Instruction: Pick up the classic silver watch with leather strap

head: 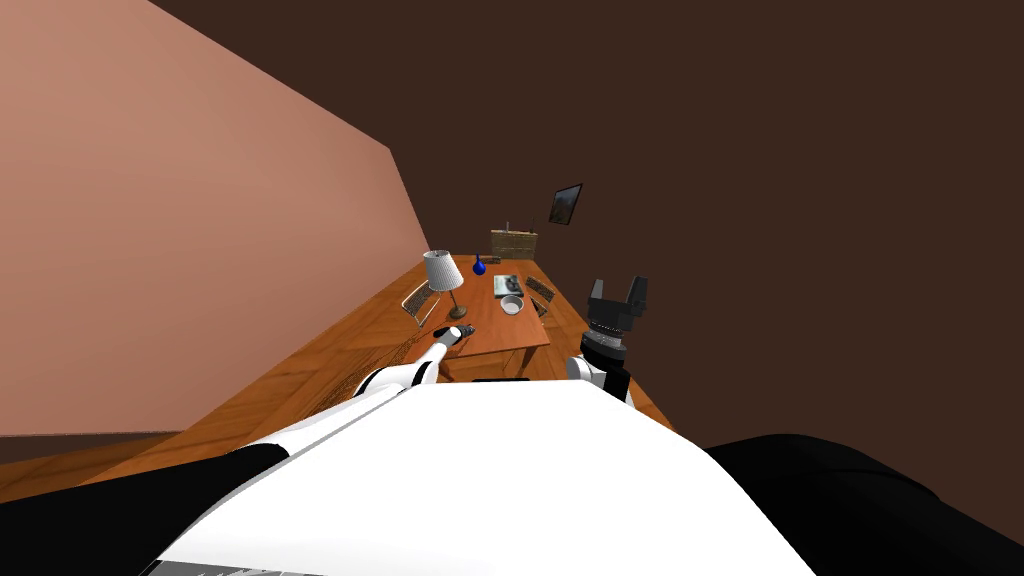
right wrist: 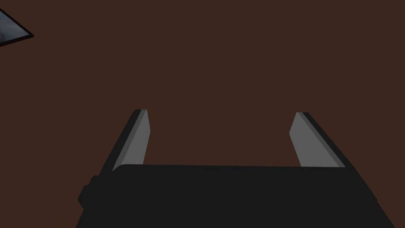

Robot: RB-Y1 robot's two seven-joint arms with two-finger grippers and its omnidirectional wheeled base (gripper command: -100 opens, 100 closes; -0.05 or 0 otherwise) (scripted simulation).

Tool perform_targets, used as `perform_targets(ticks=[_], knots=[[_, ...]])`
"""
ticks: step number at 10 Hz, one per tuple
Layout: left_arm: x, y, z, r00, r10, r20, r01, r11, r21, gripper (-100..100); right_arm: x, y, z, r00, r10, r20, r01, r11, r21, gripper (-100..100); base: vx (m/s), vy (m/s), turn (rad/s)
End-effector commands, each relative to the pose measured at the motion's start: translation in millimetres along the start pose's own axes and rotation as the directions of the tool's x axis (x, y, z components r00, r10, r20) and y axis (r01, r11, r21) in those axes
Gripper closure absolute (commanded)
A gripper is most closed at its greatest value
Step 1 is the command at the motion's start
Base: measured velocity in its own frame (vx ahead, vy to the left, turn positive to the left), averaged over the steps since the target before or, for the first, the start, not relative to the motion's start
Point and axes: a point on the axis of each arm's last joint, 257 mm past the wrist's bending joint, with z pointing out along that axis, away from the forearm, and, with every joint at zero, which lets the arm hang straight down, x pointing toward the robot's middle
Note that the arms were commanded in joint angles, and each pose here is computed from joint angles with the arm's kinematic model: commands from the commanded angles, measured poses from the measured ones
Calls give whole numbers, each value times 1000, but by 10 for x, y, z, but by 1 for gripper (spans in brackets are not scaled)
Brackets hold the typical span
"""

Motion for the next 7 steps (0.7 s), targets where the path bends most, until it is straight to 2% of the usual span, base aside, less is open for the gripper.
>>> perform_targets(ticks=[1,2,3,4,5,6,7], knots=[[0,0,0,1000,0,0,0,1000,0,-100,0,0,0,1000,0,0,0,1000,0,0,23,4,-1],[-3,5,0,1000,-3,1,3,1000,-1,0,0,0,0,1000,0,0,0,1000,0,0,0,0,0],[-132,-189,-37,999,-37,6,36,999,28,-100,0,0,0,1000,0,0,0,1000,0,0,0,-4,-355],[-132,-189,-37,999,-37,6,36,999,28,-100,1,0,1,1000,0,0,0,1000,0,0,-4,9,-165],[-262,-382,-81,998,-70,9,69,996,58,-100,0,0,0,1000,0,0,0,1000,0,0,-5,2,-296],[-212,-420,-85,1000,-22,8,21,997,68,-100,1,0,1,1000,0,0,0,1000,0,0,-9,7,-126],[-281,-393,-82,999,-36,19,35,997,62,-100,0,0,0,1000,0,0,0,1000,0,0,-4,2,28]])
